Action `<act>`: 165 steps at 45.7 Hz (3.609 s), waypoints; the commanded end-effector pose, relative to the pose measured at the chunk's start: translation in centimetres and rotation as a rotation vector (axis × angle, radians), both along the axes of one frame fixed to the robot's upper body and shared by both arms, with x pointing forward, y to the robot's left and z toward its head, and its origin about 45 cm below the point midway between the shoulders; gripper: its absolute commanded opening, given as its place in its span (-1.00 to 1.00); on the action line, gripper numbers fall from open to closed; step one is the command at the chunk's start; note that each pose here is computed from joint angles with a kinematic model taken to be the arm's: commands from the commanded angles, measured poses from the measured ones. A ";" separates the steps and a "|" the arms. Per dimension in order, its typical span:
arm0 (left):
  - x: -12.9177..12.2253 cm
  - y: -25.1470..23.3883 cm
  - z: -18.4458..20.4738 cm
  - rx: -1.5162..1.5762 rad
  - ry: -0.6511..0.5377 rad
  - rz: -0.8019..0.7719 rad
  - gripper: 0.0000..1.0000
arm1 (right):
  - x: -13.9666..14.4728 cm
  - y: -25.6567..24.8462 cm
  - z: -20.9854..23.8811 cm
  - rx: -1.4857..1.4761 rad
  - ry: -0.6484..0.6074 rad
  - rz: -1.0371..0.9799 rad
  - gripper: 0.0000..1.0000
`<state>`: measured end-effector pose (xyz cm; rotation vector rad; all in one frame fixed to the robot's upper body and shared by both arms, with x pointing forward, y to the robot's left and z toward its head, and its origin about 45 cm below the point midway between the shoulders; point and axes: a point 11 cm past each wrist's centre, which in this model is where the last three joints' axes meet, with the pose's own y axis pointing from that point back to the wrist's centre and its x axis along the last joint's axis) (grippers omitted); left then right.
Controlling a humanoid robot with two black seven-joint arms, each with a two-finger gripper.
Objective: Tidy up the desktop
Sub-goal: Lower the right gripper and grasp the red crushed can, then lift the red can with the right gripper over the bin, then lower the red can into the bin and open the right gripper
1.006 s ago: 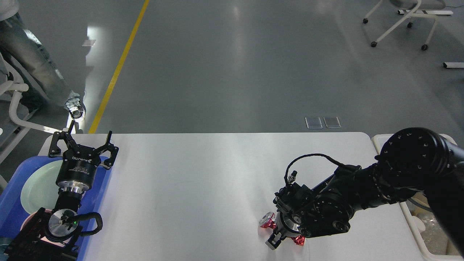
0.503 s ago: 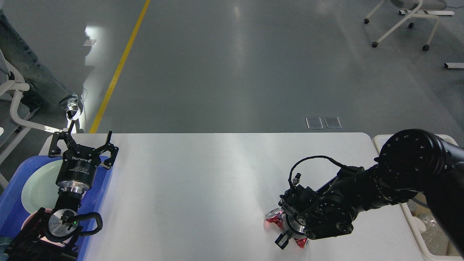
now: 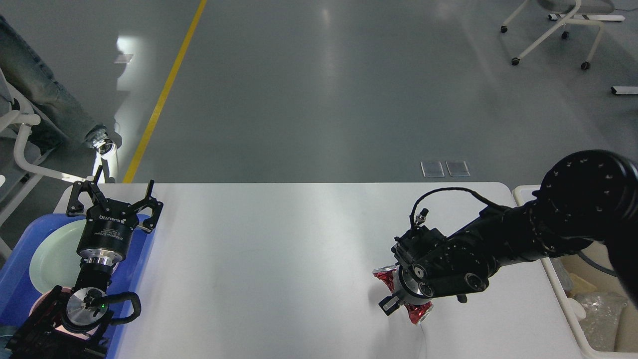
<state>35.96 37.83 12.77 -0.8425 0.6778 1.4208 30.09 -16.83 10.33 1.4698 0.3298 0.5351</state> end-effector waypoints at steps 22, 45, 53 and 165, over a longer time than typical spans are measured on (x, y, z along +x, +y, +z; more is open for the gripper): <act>0.0 0.0 0.0 0.000 0.000 0.000 0.93 | 3.3 -2.8 22.7 0.012 0.098 -0.473 -1.00; 0.0 0.0 0.0 0.000 0.001 -0.001 0.93 | 2.8 -7.2 25.9 0.096 0.001 -0.693 -1.00; 0.0 0.0 0.0 0.000 0.000 0.000 0.93 | 3.0 -7.8 26.0 0.093 -0.013 -0.705 -1.00; 0.0 0.0 0.0 0.000 0.000 0.000 0.93 | -2.8 -38.6 -5.7 -0.049 -0.855 -1.456 1.00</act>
